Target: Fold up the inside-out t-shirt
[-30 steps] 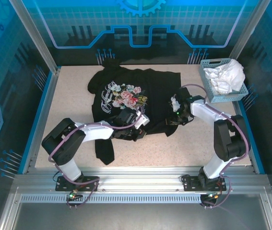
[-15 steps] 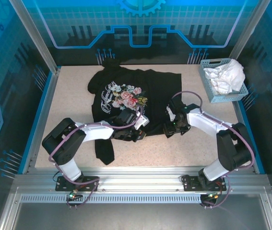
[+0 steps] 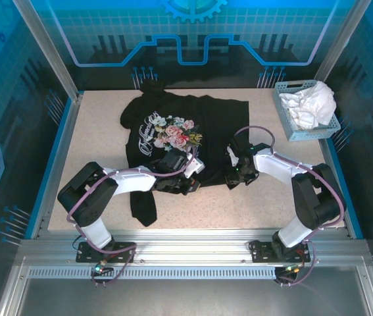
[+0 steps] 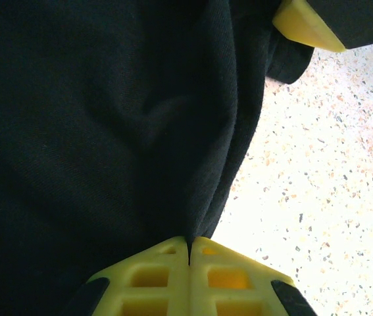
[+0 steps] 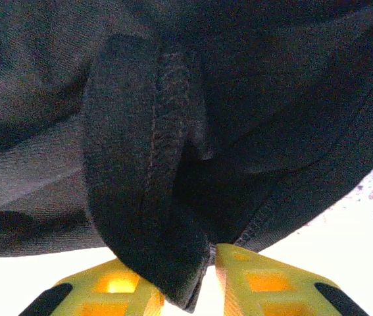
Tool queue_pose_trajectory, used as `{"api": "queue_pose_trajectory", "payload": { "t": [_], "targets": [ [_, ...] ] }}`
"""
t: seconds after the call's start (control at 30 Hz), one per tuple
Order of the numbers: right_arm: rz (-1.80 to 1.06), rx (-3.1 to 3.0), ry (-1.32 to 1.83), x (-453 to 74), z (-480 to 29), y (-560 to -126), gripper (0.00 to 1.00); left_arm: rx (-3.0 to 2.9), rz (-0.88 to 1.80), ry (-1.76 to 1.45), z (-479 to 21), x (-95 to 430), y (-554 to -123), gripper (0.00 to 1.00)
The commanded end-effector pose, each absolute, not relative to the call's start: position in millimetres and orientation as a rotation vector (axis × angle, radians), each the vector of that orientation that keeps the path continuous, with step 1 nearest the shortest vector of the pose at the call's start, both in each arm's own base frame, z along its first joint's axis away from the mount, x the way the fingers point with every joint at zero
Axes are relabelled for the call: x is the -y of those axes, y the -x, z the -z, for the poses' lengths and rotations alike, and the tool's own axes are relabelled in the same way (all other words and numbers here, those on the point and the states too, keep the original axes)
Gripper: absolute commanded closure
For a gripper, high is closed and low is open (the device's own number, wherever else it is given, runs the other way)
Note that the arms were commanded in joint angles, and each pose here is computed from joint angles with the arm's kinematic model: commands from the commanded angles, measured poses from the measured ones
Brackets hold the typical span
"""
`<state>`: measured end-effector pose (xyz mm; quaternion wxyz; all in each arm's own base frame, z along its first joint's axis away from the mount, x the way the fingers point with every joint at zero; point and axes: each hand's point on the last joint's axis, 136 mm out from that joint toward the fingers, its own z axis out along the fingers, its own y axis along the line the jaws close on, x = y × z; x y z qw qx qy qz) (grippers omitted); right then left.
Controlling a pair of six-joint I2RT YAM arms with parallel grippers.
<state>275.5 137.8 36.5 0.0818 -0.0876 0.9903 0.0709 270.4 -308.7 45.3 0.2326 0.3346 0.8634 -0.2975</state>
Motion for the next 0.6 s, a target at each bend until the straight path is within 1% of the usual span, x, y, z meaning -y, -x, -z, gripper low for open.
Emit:
{"api": "queue_pose_trajectory", "payload": {
  "t": [0.0,0.07,0.13,0.3,0.4,0.5,0.57],
  "targets": [
    [-0.215,-2.976,0.242,-134.6,-35.9,-267.8,0.72,-2.367,0.859,-0.916,-51.5,312.1,-268.5,1.00],
    [-0.215,-2.977,0.242,-134.4,-35.3,-266.7,0.74,-2.368,0.858,-0.915,-51.0,312.2,-268.4,1.00],
    [-0.214,-2.978,0.235,-133.8,-35.2,-266.7,0.77,-2.367,0.859,-0.913,-51.5,312.5,-268.7,1.00],
    [-0.209,-2.940,0.243,-133.0,-43.7,-270.4,0.93,-2.368,0.864,-0.907,-51.6,312.7,-268.6,1.00],
    [-0.225,-2.867,0.262,-130.4,-66.4,-275.9,0.99,-2.366,0.869,-0.899,-53.2,314.0,-270.2,1.00],
    [-0.351,-2.774,0.208,-122.5,-98.3,-282.0,1.00,-2.345,0.882,-0.856,-62.7,324.5,-280.2,1.00],
    [-0.509,-2.696,0.104,-115.4,-118.2,-289.0,1.00,-2.331,0.862,-0.814,-72.8,332.0,-289.1,0.84]
  ]
}}
